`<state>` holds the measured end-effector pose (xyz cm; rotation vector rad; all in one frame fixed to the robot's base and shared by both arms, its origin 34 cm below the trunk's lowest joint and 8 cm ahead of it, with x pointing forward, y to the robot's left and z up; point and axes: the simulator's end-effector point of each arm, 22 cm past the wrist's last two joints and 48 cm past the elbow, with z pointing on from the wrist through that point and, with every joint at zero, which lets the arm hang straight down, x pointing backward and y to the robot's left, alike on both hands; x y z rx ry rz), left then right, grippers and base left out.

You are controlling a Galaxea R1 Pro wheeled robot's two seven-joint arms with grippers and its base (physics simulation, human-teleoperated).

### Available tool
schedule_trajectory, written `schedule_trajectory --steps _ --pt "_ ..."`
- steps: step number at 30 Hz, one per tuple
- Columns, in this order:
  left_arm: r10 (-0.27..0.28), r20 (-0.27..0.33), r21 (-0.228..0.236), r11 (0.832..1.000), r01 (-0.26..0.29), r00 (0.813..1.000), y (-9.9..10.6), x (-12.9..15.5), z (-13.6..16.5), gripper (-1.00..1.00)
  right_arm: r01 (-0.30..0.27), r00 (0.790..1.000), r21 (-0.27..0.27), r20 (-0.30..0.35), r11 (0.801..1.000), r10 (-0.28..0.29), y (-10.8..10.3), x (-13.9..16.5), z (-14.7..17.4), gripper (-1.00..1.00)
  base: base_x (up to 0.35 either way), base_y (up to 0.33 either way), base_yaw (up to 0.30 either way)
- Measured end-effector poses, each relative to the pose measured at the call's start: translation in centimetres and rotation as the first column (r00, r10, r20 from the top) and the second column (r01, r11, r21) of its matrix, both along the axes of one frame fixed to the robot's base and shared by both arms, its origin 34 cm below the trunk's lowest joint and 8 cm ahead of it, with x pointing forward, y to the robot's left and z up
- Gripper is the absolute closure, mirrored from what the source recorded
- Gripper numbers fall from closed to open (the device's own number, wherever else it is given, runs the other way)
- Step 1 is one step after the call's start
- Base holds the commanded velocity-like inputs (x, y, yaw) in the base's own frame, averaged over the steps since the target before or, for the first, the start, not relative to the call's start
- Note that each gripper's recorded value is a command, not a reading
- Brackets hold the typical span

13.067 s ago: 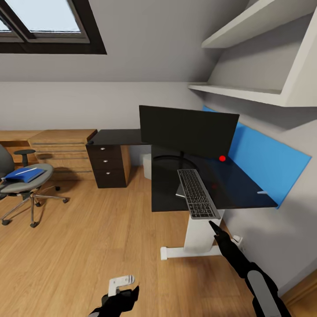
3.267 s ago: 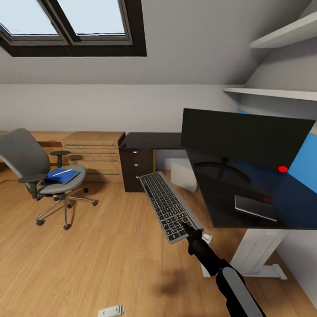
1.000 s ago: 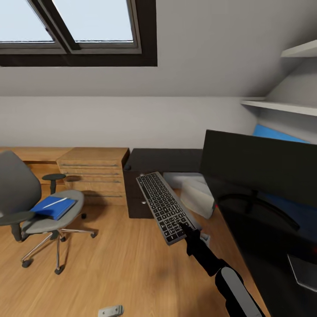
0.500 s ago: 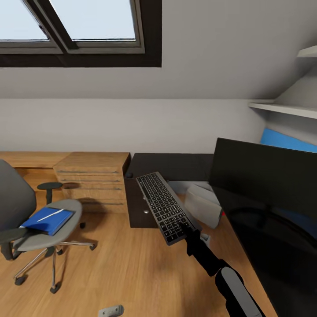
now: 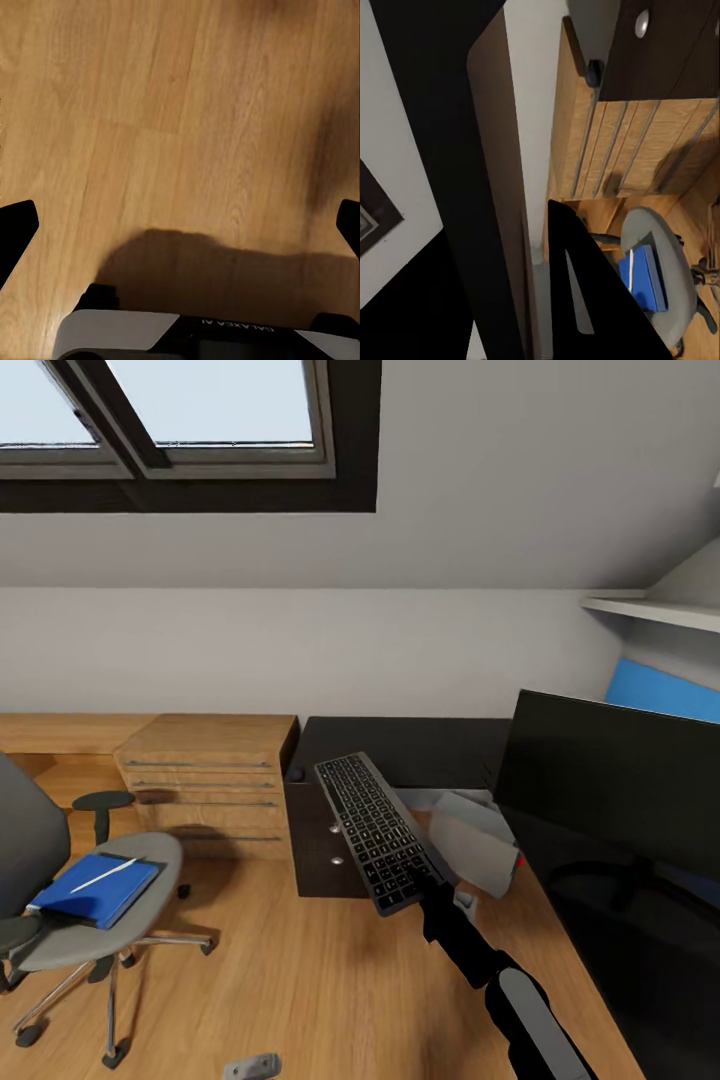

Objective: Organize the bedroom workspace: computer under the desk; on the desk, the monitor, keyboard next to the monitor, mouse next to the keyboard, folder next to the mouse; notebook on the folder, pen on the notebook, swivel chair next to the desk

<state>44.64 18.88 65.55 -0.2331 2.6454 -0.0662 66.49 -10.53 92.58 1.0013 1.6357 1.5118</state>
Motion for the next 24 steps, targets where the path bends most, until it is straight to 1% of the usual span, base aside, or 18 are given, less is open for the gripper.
schedule_trajectory --steps 2,3,6,7,9,10,11,13,15,17,18,19,22,24 --pt "0.0 0.0 0.0 1.0 0.0 1.0 0.0 0.0 0.0 -1.0 0.04 0.999 -0.005 -0.013 0.999 -0.04 -0.3 0.3 -0.7 1.0 0.282 0.122 0.0" --pt "0.0 0.0 0.0 1.0 0.0 1.0 0.0 0.0 0.0 -1.0 0.052 0.999 -0.005 -0.015 0.999 -0.052 -0.4 0.3 -0.8 1.0 0.295 0.126 0.0" --pt "-0.001 0.0 0.001 1.0 0.001 1.0 0.0 0.0 0.0 -1.0 0.125 0.992 -0.011 -0.026 0.992 -0.125 -1.0 0.8 -1.4 1.0 0.304 0.122 0.0" --pt "-0.001 0.0 0.001 1.0 0.001 1.0 0.0 0.0 0.0 -1.0 0.138 0.99 -0.01 -0.03 0.99 -0.138 -0.9 0.8 -1.5 1.0 0.309 0.113 0.0" --pt "-0.001 0.001 0.0 1.0 0.001 1.0 0.0 0.0 0.0 -1.0 0.188 0.981 -0.009 -0.055 0.982 -0.189 0.1 0.8 -2.5 1.0 0.311 0.109 0.0" --pt "-0.001 0.001 0.0 1.0 0.001 1.0 0.0 0.0 0.0 -1.0 0.208 0.976 -0.015 -0.064 0.978 -0.208 0.8 0.7 -2.9 1.0 0.311 0.107 0.0" --pt "-0.001 0.001 0.0 1.0 0.001 1.0 0.0 0.0 0.0 -1.0 0.215 0.974 -0.02 -0.065 0.976 -0.216 1.2 0.7 -3.0 1.0 0.312 0.105 0.0" --pt "-0.001 0.002 0.0 1.0 0.001 1.0 0.0 0.1 0.1 -1.0 0.234 0.97 -0.059 -0.054 0.97 -0.237 3.0 0.5 -3.1 1.0 0.312 0.104 0.0" --pt "0.0 0.003 -0.001 1.0 0.0 1.0 0.0 0.1 0.1 -1.0 0.263 0.963 -0.098 -0.037 0.96 -0.267 2.4 0.6 -3.2 1.0 0.313 0.103 0.0" --pt "0.003 0.01 -0.002 1.0 -0.003 1.0 0.0 0.2 0.2 -1.0 0.279 0.958 -0.11 -0.031 0.954 -0.284 2.1 0.6 -3.2 1.0 0.315 0.09 0.0" --pt "0.01 0.023 -0.002 1.0 -0.01 1.0 0.0 0.5 0.3 -1.0 0.287 0.956 -0.11 -0.032 0.952 -0.292 1.9 0.7 -3.3 1.0 0.319 0.021 0.0" --pt "0.027 0.054 -0.005 1.0 -0.027 0.998 0.2 1.1 0.6 -1.0 0.312 0.947 -0.074 -0.061 0.947 -0.317 1.4 0.7 -3.6 1.0 0.32 0.013 0.0" --pt "0.033 0.065 -0.007 0.999 -0.033 0.997 0.2 1.3 0.8 -1.0 0.339 0.934 -0.019 -0.11 0.94 -0.339 1.0 0.6 -4.2 1.0 0.32 0.005 0.0" --pt "0.035 0.066 -0.007 0.999 -0.034 0.997 0.2 1.3 0.8 -1.0 0.345 0.932 -0.01 -0.118 0.939 -0.343 0.9 0.6 -4.3 1.0 0.321 0.002 0.0"
